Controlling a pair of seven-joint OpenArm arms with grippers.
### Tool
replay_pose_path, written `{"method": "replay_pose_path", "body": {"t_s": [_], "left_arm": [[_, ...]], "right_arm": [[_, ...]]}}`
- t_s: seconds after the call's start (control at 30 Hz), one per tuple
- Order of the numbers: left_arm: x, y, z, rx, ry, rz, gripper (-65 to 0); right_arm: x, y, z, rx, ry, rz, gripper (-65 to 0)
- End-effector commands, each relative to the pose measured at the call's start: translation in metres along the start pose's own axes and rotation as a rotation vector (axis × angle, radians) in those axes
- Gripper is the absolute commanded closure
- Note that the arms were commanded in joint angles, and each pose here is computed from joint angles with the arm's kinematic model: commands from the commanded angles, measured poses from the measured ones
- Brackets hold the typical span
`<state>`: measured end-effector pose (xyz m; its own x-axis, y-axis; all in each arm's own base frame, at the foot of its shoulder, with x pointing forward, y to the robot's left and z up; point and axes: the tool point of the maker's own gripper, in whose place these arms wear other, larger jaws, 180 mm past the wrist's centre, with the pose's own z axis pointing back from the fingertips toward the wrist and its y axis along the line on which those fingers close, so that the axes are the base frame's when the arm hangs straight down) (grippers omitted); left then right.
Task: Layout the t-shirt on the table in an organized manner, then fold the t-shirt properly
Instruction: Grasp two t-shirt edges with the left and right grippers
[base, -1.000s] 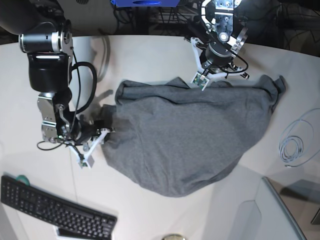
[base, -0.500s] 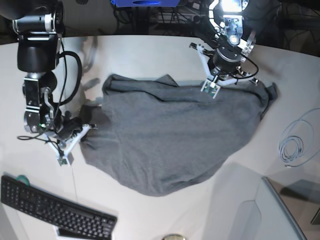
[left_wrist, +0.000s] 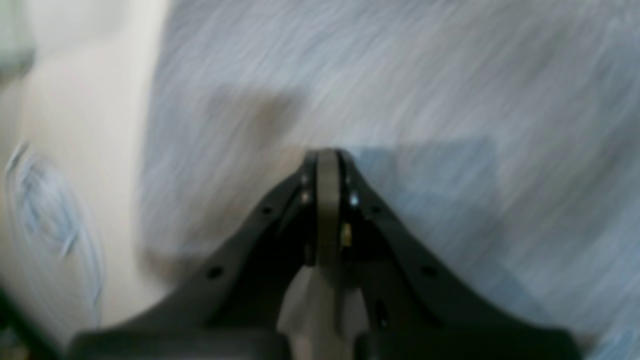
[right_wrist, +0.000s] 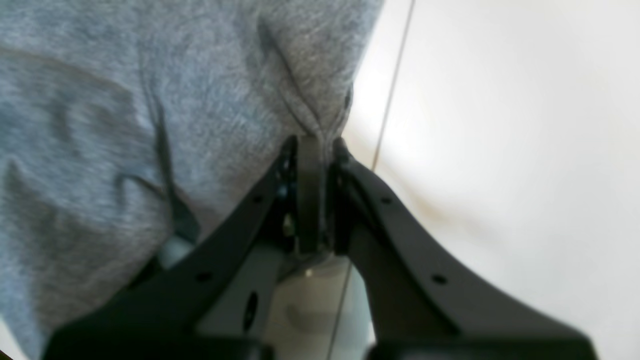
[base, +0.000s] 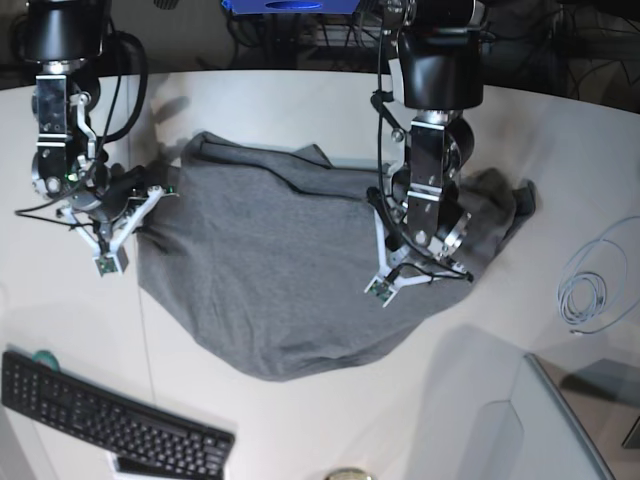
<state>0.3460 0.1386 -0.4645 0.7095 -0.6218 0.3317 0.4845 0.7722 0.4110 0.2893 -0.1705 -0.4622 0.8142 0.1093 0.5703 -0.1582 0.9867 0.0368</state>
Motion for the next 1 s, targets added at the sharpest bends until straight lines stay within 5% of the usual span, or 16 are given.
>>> {"method": "replay_pose_path", "body": {"t_s": [0.0,0.13,0.43,0.63,0.77,0.87,0.97], "left_arm": [[0.013,0.019,-0.003,0.038,-0.008,-0.003,0.0],[0.035,0.013,-0.028,-0.025,0.016,-0.011,0.0],[0.108,-0.003,-0.059,-0.098,-0.199,0.024,0.0],[0.163,-0.011,-0.042,-0.123,-0.369,0.054,0.0],[0.182,-0.009,-0.034,-0.186,-0.455,0.304,0.0],[0.2,0.005,-0.025,-0.219,-0.496,0.488,0.0],[0.169,0.011,-0.032,-0.221,-0.409,0.564,0.0]], "right_arm": [[0.009,-0.003,0.006,-0.008,-0.028,0.007,-0.5],[-0.008,0.005,0.026,-0.008,0.006,0.034,-0.5],[-0.041,0.058,0.058,0.069,0.023,0.009,-0.5],[-0.032,0.139,0.053,0.248,0.019,0.101,-0.5],[-0.021,0.174,0.055,0.326,-0.005,0.168,-0.5],[-0.012,0.16,0.051,0.276,-0.008,0.138,-0.5],[-0.007,0.139,0.049,0.226,-0.005,0.131,-0.5]]}}
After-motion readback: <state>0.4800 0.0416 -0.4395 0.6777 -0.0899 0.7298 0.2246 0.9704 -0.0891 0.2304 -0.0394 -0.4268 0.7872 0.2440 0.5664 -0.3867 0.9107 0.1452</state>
